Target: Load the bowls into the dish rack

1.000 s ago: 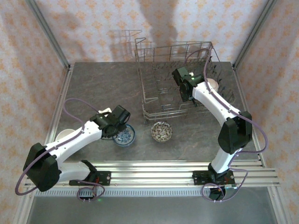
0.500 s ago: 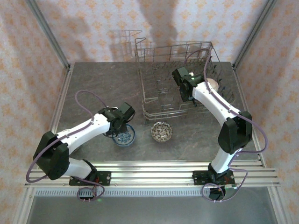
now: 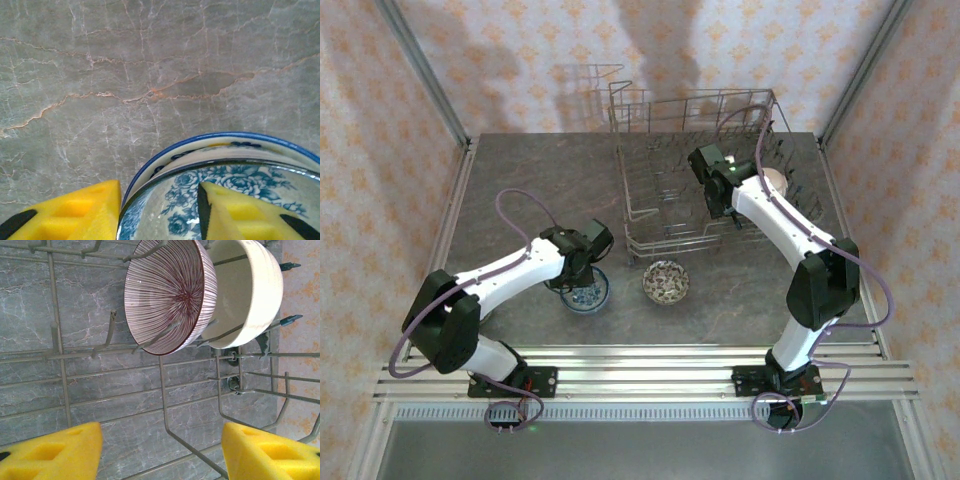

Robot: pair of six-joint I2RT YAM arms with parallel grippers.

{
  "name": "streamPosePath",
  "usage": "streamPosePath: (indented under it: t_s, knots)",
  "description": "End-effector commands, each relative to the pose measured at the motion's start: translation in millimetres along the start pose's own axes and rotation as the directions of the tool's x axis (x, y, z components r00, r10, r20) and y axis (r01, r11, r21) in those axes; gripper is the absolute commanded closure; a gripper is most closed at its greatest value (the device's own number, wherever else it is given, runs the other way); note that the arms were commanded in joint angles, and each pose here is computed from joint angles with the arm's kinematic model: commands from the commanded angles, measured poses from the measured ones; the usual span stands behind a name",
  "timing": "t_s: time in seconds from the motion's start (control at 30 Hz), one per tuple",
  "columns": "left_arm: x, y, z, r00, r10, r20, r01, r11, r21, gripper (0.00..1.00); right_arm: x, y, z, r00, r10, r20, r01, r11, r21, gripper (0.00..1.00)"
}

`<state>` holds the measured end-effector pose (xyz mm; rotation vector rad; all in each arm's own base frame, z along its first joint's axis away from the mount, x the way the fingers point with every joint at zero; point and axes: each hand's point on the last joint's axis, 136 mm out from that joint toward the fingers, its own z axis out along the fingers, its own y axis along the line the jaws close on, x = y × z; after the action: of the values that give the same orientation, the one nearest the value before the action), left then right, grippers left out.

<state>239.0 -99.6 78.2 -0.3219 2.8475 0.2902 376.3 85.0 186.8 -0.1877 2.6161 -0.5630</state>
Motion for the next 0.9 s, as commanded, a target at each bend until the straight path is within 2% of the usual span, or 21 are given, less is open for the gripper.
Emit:
streamPosePath:
  t_s: [0.0, 0.2, 0.53, 0.87]
  knots:
    - [6.9, 4.7, -1.8, 0.999, 0.038, -0.036, -0.039, 0.999, -0.02, 0.6, 4.6, -4.8, -6.8, 1.0, 0.023, 0.007, -0.023, 1.0, 0.007, 0.37]
    - [20.8, 8.3, -1.5, 0.997, -0.002, -0.073, 0.002, 1.0, 0.002, 0.71, 5.5, -4.6, -6.2, 1.0, 0.029, 0.007, -0.029, 1.0, 0.005, 0.37]
    - [34.4, 12.1, -5.9, 0.993, -0.079, -0.091, 0.084, 0.995, 0.055, 0.78, 4.2, -5.4, -5.9, 0.999, 0.033, 0.014, -0.033, 0.999, 0.01, 0.37]
    - [32.9, 11.0, -18.4, 0.988, -0.13, -0.079, 0.138, 0.985, 0.106, 0.87, 3.0, -4.9, -5.7, 1.0, 0.024, 0.019, -0.024, 1.0, 0.012, 0.37]
